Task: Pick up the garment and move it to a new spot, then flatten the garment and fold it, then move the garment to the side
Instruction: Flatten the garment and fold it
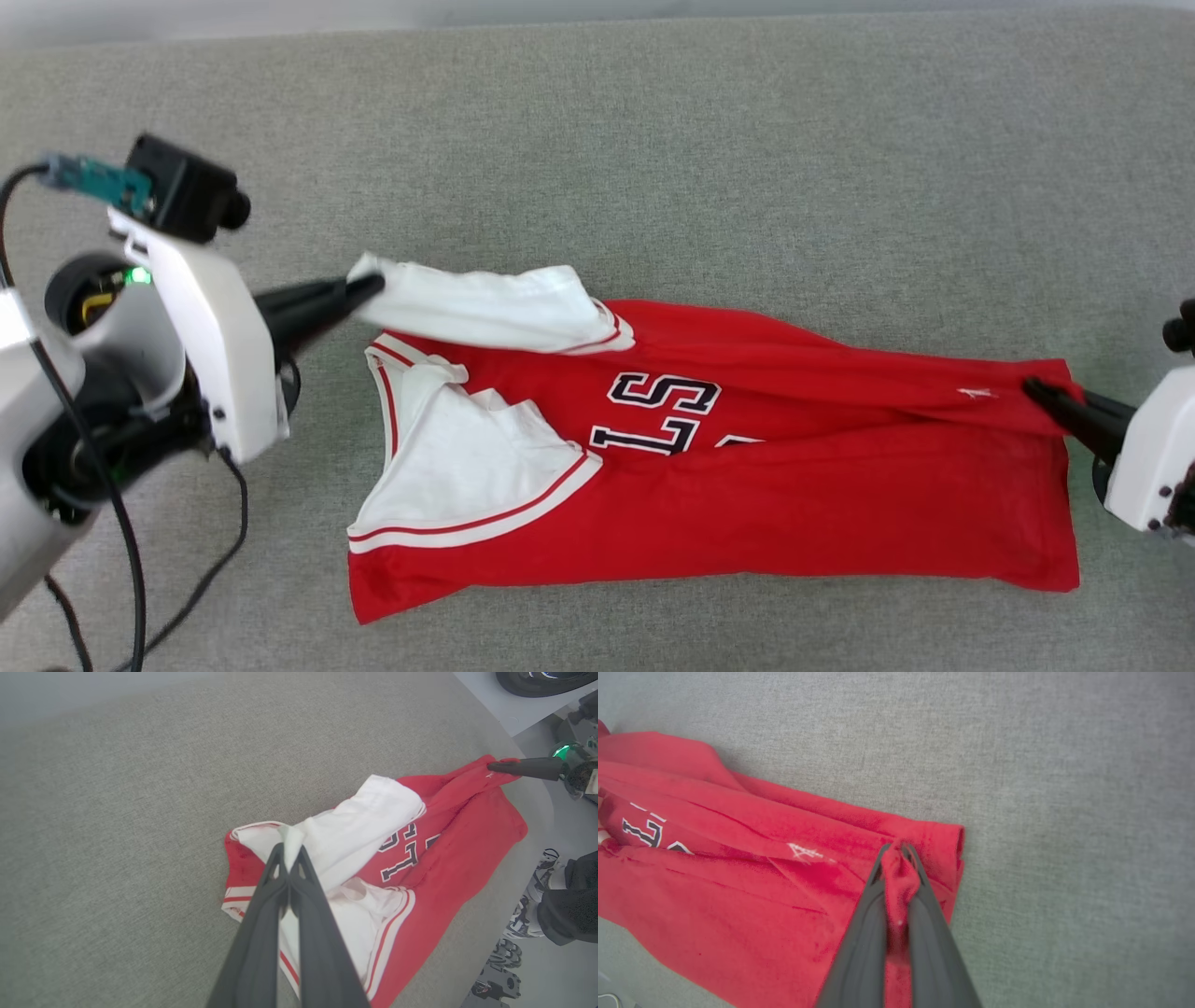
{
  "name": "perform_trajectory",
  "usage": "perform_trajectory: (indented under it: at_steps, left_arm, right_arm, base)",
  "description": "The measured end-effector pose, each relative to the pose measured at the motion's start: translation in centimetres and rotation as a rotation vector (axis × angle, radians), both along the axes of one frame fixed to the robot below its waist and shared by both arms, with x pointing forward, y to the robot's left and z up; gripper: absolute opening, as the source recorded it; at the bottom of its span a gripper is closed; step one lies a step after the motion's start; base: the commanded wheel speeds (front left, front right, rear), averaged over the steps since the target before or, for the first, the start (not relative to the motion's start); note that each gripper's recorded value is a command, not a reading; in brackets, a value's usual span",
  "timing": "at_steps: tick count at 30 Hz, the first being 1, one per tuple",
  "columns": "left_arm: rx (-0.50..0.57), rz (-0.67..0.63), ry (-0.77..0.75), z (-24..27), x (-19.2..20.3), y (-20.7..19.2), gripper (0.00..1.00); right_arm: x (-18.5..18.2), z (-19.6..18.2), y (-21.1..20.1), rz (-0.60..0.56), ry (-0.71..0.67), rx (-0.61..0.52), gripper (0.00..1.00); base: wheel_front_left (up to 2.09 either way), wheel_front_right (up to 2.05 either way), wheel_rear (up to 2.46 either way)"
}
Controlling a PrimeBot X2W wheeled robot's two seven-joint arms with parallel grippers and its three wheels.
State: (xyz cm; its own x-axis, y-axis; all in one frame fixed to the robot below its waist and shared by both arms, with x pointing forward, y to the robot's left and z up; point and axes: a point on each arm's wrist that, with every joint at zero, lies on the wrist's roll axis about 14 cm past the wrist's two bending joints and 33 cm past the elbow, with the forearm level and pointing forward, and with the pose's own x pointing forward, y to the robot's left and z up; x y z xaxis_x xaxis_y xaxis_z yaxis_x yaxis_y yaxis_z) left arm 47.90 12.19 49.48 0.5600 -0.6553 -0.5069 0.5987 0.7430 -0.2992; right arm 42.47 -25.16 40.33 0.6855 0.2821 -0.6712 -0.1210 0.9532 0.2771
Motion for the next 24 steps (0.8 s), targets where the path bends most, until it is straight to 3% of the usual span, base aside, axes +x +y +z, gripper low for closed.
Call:
perform_trajectory:
  at_steps: [24]
  left_arm:
    - [-0.018, -0.005, 0.236, -4.1, -7.3, 1.2, 0.0]
  right_arm:
    - [-4.1, -1.4, 0.9, 0.0, 0.093, 0.067, 0.0]
  base:
    - [0.0, 0.0, 0.0]
